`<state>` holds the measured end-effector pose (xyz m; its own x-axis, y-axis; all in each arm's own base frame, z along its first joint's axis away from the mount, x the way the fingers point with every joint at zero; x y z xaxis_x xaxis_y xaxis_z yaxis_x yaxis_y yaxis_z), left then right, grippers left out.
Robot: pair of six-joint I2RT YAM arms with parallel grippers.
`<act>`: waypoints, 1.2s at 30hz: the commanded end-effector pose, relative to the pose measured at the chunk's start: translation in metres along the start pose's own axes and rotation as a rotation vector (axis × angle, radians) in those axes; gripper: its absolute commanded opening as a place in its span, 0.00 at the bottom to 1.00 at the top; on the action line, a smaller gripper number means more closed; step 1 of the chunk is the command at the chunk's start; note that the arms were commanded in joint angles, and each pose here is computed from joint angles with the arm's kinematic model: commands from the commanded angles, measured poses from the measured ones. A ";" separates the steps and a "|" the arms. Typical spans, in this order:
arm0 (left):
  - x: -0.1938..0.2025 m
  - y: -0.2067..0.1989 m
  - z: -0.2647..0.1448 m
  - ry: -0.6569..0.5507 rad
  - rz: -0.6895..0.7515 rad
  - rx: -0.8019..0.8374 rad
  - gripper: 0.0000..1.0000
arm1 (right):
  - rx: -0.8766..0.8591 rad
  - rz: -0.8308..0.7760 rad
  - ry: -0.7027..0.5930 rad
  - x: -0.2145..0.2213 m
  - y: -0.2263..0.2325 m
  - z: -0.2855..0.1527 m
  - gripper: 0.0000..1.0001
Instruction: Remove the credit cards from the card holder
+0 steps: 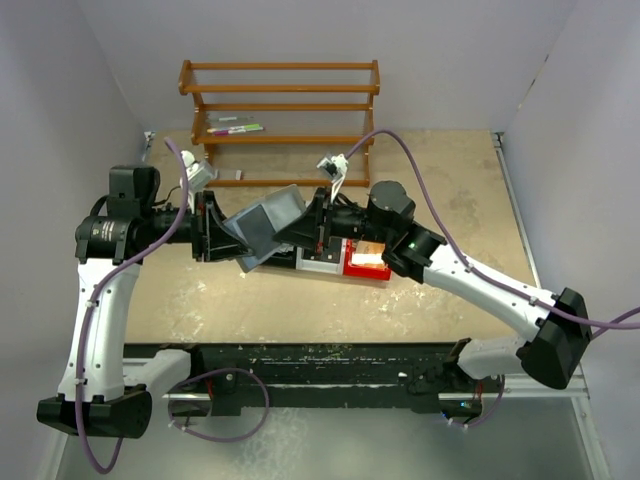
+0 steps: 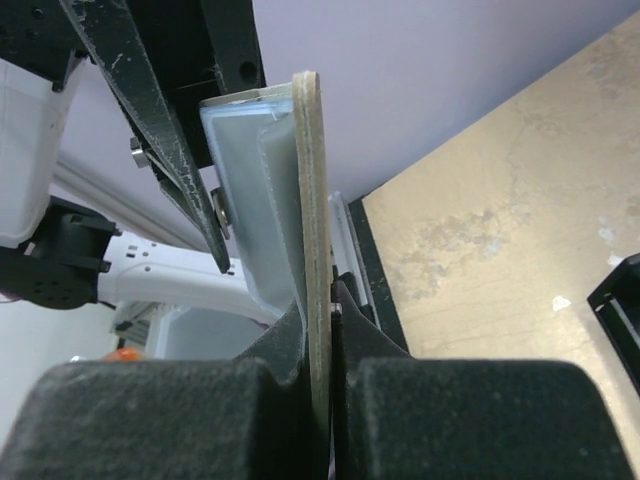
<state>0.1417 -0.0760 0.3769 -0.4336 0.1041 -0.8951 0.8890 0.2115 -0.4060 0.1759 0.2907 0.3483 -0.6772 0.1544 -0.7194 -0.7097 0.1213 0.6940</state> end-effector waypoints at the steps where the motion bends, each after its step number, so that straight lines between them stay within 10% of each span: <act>1: -0.006 -0.026 -0.003 -0.047 0.089 0.143 0.35 | -0.064 0.002 -0.058 -0.011 0.007 -0.001 0.00; 8: -0.004 -0.028 -0.003 -0.038 0.119 0.144 0.42 | -0.078 0.004 -0.043 -0.009 0.008 -0.006 0.00; 19: -0.004 -0.039 -0.005 -0.063 0.167 0.198 0.15 | -0.109 0.031 -0.030 -0.012 0.003 -0.014 0.00; 36: -0.002 -0.045 -0.006 -0.074 0.189 0.206 0.18 | -0.113 0.040 -0.020 -0.016 0.001 -0.017 0.00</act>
<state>0.1200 -0.0760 0.3820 -0.3049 0.1135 -0.9456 0.9516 0.0773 -0.2976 0.1701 0.2792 0.3520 -0.7364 0.0874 -0.6709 -0.6753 -0.0364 0.7366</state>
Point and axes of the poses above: each gripper's point midway between its finger pads, its own z axis out along the fingers, its own y axis along the line the jaws close on, x = y × z, the point moved 10 cm from there along -z, back along the fingers, and after that the axes turned 8 degrees about z, right-handed, at the moved point
